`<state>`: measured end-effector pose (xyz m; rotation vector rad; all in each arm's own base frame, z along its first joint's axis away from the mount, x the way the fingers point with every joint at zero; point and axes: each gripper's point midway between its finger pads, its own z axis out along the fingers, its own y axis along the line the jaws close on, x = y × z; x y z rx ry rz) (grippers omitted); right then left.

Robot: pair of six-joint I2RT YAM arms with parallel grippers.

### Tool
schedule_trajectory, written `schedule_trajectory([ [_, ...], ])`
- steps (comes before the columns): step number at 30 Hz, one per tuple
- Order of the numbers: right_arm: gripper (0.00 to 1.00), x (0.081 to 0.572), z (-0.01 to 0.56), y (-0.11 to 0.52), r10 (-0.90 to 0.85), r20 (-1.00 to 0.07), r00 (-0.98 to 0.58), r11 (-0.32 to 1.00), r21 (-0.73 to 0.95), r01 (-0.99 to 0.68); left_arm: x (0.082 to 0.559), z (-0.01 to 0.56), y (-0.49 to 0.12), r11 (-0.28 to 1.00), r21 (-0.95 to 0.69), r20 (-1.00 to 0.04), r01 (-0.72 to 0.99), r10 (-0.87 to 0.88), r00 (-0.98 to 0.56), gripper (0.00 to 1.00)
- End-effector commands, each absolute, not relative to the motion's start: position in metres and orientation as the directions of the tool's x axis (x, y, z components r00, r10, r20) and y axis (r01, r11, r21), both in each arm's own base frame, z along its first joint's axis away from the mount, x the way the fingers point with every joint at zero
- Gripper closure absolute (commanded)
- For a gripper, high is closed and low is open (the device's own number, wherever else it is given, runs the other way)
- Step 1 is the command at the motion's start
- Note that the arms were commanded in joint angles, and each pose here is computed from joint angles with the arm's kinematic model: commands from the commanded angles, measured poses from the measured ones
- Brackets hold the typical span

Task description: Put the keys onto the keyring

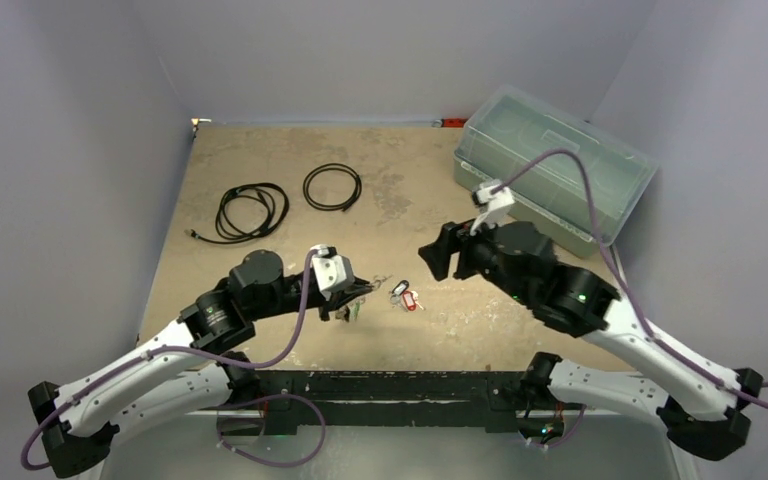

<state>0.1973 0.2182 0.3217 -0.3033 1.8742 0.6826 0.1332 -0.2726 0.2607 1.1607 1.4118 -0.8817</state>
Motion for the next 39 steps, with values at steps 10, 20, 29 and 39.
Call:
schedule_trajectory([
  [10, 0.32, 0.217, 0.12, 0.253, -0.119, -0.672, -0.731, 0.932, 0.177, -0.315, 0.18, 0.253, -0.21, 0.609, 0.168, -0.965, 0.775, 0.262, 0.003, 1.0],
  [20, 0.47, 0.233, 0.057, 0.272, -0.295, -0.622, -0.725, 0.902, 0.069, -0.426, 0.178, 0.247, -0.214, 0.592, 0.149, -0.967, 0.792, 0.255, -0.009, 1.0],
  [29, 0.67, 0.25, 0.037, 0.255, -0.306, -0.589, -0.748, 0.91, 0.051, -0.413, 0.174, 0.244, -0.217, 0.569, 0.137, -0.967, 0.811, 0.253, -0.014, 1.0],
  [39, 0.73, 0.241, 0.029, 0.267, -0.336, -0.562, -0.756, 0.873, 0.115, -0.473, 0.175, 0.243, -0.218, 0.567, 0.133, -0.967, 0.813, 0.253, -0.019, 1.0],
])
